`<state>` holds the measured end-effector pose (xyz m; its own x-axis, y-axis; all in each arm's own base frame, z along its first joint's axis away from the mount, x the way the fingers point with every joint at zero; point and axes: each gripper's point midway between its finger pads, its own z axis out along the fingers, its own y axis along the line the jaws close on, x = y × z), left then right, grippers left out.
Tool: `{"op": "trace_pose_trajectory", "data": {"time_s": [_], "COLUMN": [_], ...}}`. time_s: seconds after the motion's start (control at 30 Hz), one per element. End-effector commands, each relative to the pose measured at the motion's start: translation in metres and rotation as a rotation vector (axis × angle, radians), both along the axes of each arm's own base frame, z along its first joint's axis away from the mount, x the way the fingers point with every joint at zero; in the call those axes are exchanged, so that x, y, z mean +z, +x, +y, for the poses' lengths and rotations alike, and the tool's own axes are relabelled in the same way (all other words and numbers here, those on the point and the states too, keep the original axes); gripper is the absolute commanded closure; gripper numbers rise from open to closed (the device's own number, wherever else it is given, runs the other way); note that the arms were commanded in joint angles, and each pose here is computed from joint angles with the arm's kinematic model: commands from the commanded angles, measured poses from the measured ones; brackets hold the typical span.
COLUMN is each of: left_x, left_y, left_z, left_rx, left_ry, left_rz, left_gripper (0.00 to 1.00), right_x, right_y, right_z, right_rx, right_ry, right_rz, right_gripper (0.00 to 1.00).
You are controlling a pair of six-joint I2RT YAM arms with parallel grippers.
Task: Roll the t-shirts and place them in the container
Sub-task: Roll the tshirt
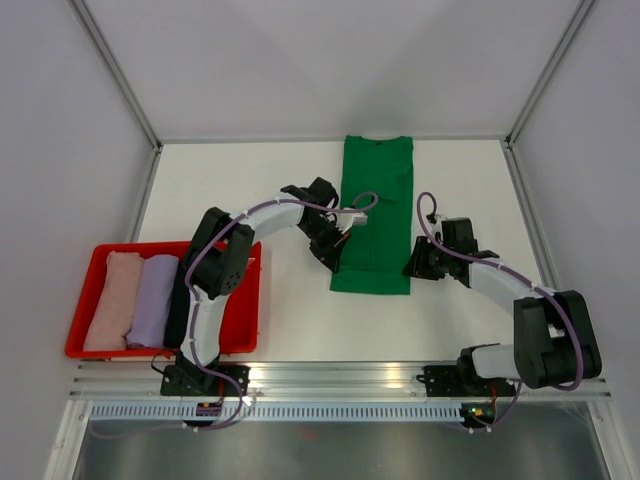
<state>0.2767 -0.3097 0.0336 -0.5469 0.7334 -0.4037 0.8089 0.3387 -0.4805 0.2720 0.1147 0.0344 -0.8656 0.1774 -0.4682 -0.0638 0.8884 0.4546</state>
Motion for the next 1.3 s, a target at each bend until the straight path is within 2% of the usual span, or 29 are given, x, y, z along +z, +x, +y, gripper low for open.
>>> {"op": "trace_pose_trajectory", "data": {"time_s": [0.0,0.27,0.5,0.57,0.67,1.0,1.27], "left_x": [0.004,0.003,0.004,0.005,0.008,0.010,0.008], "left_y": [0.006,0.006,0.007,0.008,0.010,0.008,0.015], "left_z": [-0.007,-0.007,-0.005,-0.005,-0.008,-0.007,-0.009], "left_rx": [0.016,0.012,0.011,0.011,0.012,0.006,0.017], "left_ry": [-0.005,-0.001,0.008,0.006,0.002,0.019,0.026], "left_rz": [-0.014,-0.019,-0.032,-0.034,-0.044,-0.064,-0.071], "left_gripper": [0.98,0.98,0.98,0.98,0.98,0.98,0.98], "right_x": [-0.003,-0.004,0.003,0.006,0.005,0.003,-0.008], "right_y": [0.002,0.002,0.003,0.003,0.000,-0.011,-0.011], "right_z": [0.004,0.017,0.014,0.012,0.012,-0.010,-0.017], "right_rx": [0.004,0.060,0.057,0.048,0.035,-0.113,-0.137], "right_ry": [0.027,0.072,0.043,0.038,0.041,-0.005,-0.025], "right_rz": [-0.011,0.001,-0.021,-0.026,-0.013,0.000,0.031], "right_gripper": [0.65,0.66,0.75,0.80,1.00,1.00,1.00]}}
